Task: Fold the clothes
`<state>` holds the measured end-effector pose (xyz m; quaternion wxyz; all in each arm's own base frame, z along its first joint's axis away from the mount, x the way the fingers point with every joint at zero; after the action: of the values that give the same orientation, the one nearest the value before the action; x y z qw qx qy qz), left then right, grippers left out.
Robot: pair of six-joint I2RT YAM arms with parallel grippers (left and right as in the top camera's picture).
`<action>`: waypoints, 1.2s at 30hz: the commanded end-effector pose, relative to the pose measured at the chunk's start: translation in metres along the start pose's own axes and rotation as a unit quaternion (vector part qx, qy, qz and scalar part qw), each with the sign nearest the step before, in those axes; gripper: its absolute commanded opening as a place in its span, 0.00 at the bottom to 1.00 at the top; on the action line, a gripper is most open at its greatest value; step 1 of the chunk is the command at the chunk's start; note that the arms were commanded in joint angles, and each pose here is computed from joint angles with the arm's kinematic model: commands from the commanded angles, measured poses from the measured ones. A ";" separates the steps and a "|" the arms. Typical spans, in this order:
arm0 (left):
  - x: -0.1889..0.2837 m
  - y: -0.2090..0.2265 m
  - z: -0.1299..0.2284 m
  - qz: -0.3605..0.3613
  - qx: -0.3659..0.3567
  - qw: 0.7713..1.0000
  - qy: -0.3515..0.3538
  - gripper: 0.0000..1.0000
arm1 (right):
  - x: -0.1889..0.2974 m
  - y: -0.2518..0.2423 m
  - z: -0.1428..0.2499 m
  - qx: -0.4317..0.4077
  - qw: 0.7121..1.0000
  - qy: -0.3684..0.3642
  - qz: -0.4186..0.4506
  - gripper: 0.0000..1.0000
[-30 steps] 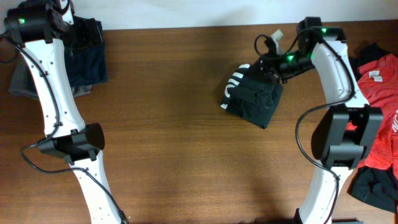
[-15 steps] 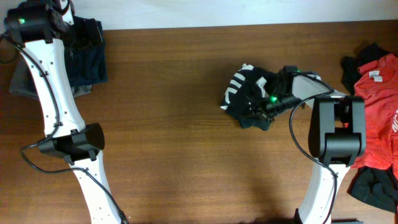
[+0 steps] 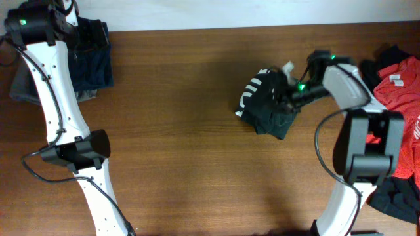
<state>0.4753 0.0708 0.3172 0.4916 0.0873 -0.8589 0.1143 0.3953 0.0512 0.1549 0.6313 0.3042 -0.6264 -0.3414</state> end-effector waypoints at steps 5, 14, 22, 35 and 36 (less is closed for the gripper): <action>-0.013 -0.033 0.006 0.132 -0.070 0.988 0.025 0.99 | 0.065 0.032 -0.012 0.025 0.988 -0.078 0.130 0.99; -0.099 -0.131 0.060 0.391 -0.142 0.896 0.153 0.99 | 0.108 0.004 -0.028 0.010 0.978 -0.155 0.141 0.99; -0.145 -0.232 0.132 0.472 -0.202 0.826 0.230 0.99 | 0.162 -0.034 -0.021 -0.049 0.965 -0.213 0.145 0.99; -0.174 -0.339 0.216 0.486 -0.258 0.795 0.258 0.99 | 0.170 -0.048 -0.003 -0.058 0.966 -0.186 0.168 0.99; -0.179 -0.339 0.219 0.478 -0.257 0.799 0.261 0.99 | 0.170 -0.048 -0.002 -0.054 0.967 -0.184 0.169 0.99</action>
<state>0.4721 -0.3079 0.1195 0.5583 -0.5189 -0.6368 0.1161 0.3929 -0.1143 0.2141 0.5683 0.0804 -0.7454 -0.3390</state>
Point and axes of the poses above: each gripper's point midway between its finger pads, its own x axis back along the fingers, its own y axis along the line the jaws close on, z = x × y, the point moved 7 cm from there along x, back along the fingers, and after that the axes turned 1 degree about x, right-handed, at the moved point
